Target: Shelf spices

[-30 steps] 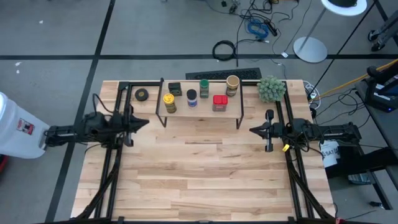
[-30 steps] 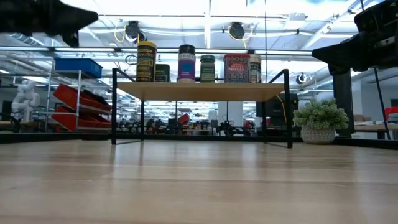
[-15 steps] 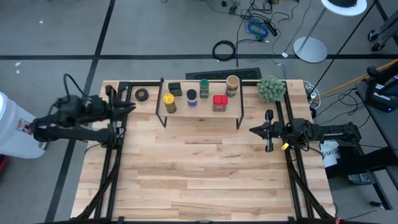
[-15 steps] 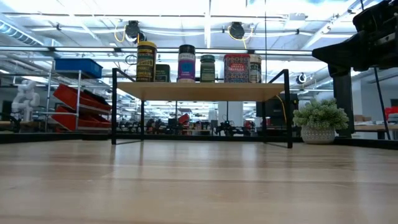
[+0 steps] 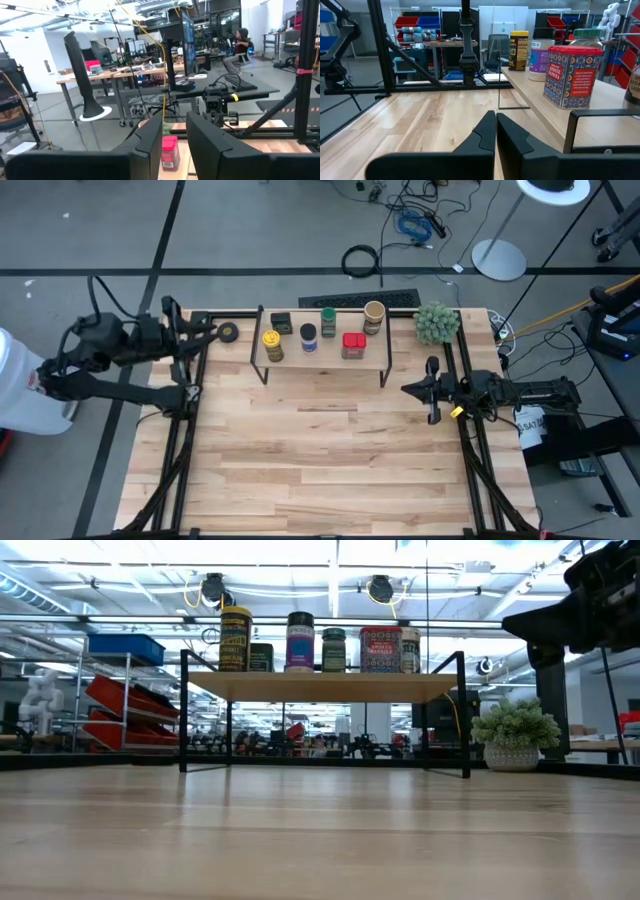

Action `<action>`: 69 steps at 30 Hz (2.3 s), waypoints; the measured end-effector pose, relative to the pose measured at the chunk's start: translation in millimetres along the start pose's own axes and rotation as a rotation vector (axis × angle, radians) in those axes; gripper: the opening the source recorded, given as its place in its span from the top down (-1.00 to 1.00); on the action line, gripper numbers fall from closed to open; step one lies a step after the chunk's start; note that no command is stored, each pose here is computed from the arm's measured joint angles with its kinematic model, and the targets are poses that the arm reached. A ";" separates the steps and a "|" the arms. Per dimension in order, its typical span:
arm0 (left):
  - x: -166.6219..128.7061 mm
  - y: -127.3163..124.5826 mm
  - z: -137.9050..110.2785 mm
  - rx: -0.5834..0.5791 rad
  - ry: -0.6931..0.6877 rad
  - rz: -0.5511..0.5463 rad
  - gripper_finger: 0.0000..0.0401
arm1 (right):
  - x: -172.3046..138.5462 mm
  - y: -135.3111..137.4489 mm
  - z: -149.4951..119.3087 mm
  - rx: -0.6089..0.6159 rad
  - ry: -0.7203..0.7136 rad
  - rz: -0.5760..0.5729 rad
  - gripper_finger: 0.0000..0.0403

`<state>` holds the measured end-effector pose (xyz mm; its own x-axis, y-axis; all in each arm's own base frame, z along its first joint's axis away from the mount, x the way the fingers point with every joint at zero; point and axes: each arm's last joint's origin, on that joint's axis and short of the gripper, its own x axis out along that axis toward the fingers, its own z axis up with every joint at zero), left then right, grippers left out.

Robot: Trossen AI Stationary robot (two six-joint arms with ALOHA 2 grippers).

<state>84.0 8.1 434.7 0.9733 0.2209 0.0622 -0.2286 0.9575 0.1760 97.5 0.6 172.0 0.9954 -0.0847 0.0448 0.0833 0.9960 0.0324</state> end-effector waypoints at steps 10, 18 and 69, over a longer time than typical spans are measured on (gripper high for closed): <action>22.3 -0.8 6.8 0.043 0.187 0.044 0.52 | 0.0 0.0 1.6 0.092 -0.016 0.001 1.00; 34.3 -2.2 2.6 0.148 0.237 0.090 0.52 | -1.0 0.5 13.5 0.215 -0.125 0.026 1.00; 68.9 -13.4 -19.0 0.106 0.414 0.053 -0.48 | 25.0 6.7 210.0 -0.123 0.167 -0.077 0.87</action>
<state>154.5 14.1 418.0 0.8814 0.3462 -0.3214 -0.2586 0.9230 0.2850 112.9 -0.8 383.0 0.9790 -0.1652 -0.1195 0.1546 0.9836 -0.0929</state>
